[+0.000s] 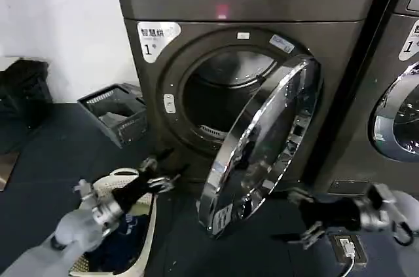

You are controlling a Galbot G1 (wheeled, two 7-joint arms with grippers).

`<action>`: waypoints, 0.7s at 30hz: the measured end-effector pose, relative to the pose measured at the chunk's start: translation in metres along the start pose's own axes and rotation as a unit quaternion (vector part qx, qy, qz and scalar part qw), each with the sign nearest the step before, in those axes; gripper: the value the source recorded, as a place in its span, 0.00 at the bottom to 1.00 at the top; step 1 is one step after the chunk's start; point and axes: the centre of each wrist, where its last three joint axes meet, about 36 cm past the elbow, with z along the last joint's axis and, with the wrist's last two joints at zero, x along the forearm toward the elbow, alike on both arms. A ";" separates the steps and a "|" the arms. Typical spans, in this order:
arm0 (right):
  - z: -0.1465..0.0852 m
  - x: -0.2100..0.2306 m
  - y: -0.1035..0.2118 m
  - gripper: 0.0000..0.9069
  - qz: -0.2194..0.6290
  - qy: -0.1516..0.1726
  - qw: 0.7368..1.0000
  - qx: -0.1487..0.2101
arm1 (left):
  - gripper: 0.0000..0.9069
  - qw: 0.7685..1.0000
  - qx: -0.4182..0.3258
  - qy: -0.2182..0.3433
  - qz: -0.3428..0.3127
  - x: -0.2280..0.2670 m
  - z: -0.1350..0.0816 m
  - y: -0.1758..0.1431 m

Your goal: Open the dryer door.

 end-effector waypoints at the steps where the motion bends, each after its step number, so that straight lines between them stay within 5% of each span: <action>1: -0.002 0.008 0.003 1.00 0.020 -0.001 1.000 0.003 | 1.00 1.000 0.001 0.003 0.008 -0.005 0.002 0.000; 12: -0.017 0.083 0.046 1.00 0.248 -0.017 0.967 0.050 | 1.00 0.995 0.014 0.017 0.094 -0.056 0.013 -0.005; 21: -0.032 0.135 0.099 1.00 0.441 0.005 0.891 0.105 | 1.00 0.987 0.032 0.028 0.152 -0.082 0.026 -0.022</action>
